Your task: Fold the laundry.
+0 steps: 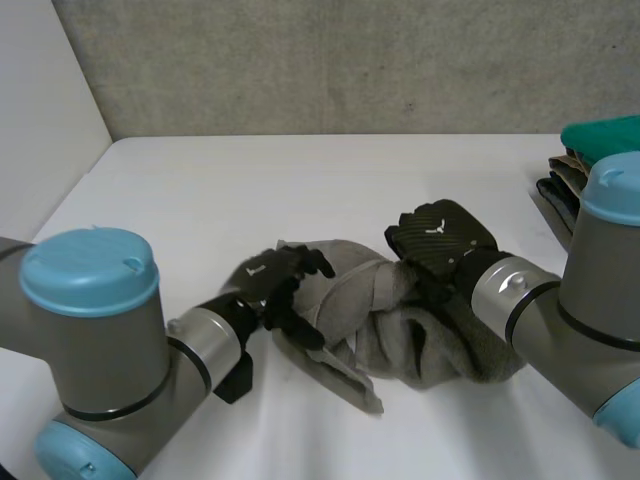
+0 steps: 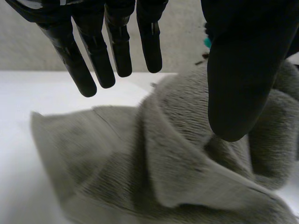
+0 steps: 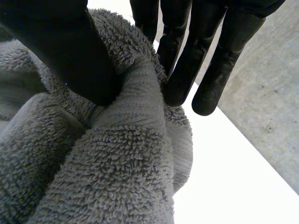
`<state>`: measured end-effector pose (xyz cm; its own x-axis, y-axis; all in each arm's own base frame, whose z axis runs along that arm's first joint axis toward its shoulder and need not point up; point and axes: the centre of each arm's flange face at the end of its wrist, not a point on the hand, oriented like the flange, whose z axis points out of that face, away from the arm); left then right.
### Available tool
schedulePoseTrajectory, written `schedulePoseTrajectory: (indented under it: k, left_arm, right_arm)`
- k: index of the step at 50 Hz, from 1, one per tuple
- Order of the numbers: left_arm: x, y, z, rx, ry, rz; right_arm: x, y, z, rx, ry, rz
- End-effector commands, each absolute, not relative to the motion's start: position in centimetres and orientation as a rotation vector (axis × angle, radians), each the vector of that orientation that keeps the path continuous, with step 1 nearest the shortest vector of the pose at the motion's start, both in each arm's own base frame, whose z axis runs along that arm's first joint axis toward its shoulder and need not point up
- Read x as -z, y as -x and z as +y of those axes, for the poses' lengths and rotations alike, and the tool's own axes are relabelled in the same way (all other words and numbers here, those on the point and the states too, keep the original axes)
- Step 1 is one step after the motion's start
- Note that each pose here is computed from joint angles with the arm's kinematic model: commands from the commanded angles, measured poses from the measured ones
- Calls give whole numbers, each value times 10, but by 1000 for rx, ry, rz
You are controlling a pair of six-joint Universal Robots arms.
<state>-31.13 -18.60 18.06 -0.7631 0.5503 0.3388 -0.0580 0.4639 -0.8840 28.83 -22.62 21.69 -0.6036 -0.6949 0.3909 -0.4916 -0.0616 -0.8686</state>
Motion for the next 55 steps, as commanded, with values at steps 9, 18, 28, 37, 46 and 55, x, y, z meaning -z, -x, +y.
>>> schedulePoseTrajectory:
  k: [9,18,28,37,46,55]
  left_arm:
    - [-147,332,-195,-1318,358,-2204]
    - [-151,328,-199,-1389,308,-2221]
    - [-154,323,-200,-1420,283,-2229]
    - [-135,327,-204,-1395,322,-2276]
    - [-140,337,-220,-1465,387,-2239]
    - [-148,348,-226,-1429,440,-2194]
  right_arm:
    - [-204,-288,-217,1702,1303,2027]
    - [-200,-285,-213,1684,1316,2036]
    - [-199,-285,-211,1677,1319,2037]
    - [-203,-288,-205,1682,1319,2014]
    - [-218,-284,-199,1736,1322,1967]
    - [-225,-286,-169,1697,1674,1641]
